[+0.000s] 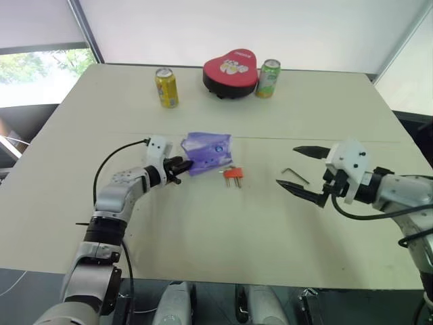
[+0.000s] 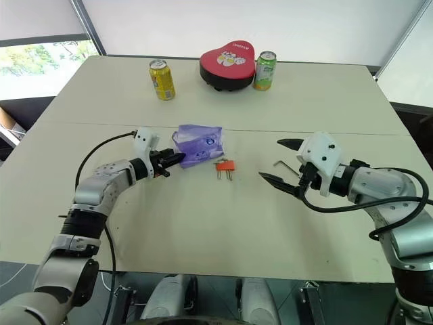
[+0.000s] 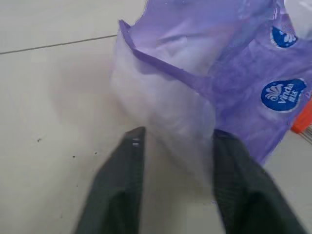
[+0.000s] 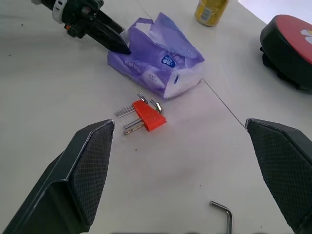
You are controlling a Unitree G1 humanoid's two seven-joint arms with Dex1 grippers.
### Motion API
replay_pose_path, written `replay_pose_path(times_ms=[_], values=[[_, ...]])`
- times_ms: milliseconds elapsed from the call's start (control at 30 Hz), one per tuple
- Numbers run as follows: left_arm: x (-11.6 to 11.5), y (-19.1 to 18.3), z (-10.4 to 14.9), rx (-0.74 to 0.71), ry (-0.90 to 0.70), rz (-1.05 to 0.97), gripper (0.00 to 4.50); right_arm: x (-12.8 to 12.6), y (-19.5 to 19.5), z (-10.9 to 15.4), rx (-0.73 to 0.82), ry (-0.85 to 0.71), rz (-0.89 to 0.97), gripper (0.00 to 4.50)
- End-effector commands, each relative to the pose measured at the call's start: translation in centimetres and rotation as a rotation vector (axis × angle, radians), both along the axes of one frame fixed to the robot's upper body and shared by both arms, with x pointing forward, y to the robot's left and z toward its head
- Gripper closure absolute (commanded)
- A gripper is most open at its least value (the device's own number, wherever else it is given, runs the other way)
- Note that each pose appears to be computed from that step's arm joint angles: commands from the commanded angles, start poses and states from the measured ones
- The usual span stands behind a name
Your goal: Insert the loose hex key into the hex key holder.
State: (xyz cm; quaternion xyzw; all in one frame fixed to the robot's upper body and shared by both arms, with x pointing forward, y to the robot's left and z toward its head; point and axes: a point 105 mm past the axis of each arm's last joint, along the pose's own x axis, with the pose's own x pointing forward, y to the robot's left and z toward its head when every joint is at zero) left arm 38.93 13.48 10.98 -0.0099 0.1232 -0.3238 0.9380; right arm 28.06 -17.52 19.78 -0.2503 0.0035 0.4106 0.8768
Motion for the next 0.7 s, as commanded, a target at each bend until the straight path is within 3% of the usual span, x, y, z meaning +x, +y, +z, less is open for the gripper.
replay_pose_path(times_ms=[33, 200, 400, 600, 700], values=[[0.6, 0.8, 1.8, -0.029, -0.066, 0.060, 4.43, -0.2, 0.7, 0.8, 0.000, -0.044, 0.027, 0.00], [1.5, 3.2, 3.6, -0.079, -0.128, 0.240, 4.43, -0.1, 1.1, 0.6, 0.000, -0.037, 0.044, 0.00], [2.3, 11.3, 6.6, -0.134, -0.228, 0.701, 4.43, -0.1, 1.6, 0.2, 0.003, -0.027, 0.063, 0.00], [-0.5, 19.7, 7.6, -0.138, -0.268, 1.121, 4.43, 0.1, 2.2, 0.3, 0.018, -0.019, 0.092, 0.00], [-2.6, 23.4, 6.9, -0.100, -0.263, 1.291, 4.43, 0.3, 2.5, -0.1, 0.010, -0.012, 0.106, 0.00]])
